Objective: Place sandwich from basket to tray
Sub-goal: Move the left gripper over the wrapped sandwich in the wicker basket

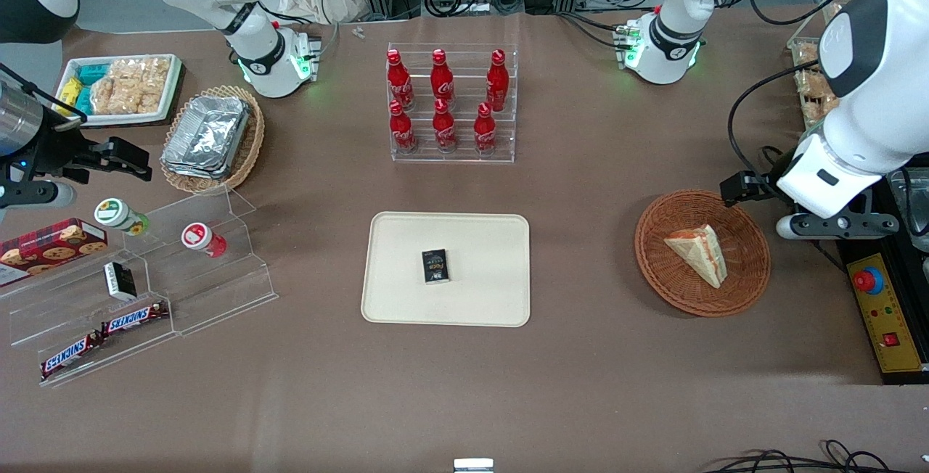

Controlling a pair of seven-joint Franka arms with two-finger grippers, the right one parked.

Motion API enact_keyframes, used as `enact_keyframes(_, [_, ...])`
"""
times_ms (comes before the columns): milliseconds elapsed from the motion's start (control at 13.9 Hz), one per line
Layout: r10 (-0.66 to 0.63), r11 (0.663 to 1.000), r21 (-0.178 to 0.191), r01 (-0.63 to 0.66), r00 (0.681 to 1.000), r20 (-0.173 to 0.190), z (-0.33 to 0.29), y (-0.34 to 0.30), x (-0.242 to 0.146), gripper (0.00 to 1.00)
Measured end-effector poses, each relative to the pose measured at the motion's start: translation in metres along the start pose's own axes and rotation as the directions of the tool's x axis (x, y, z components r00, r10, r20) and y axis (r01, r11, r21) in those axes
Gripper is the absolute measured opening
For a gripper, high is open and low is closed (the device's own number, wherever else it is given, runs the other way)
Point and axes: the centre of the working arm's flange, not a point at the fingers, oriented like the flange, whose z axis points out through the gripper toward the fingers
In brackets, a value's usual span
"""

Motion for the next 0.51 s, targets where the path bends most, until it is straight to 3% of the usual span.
enact_keyframes(289, [-0.002,1.000,0.010,0.002,1.000,0.015,0.006,-0.002,0.002,1.00])
enact_keyframes(505, [-0.025,0.999,0.021,0.024,0.998,0.053,0.026,-0.005,0.007,1.00])
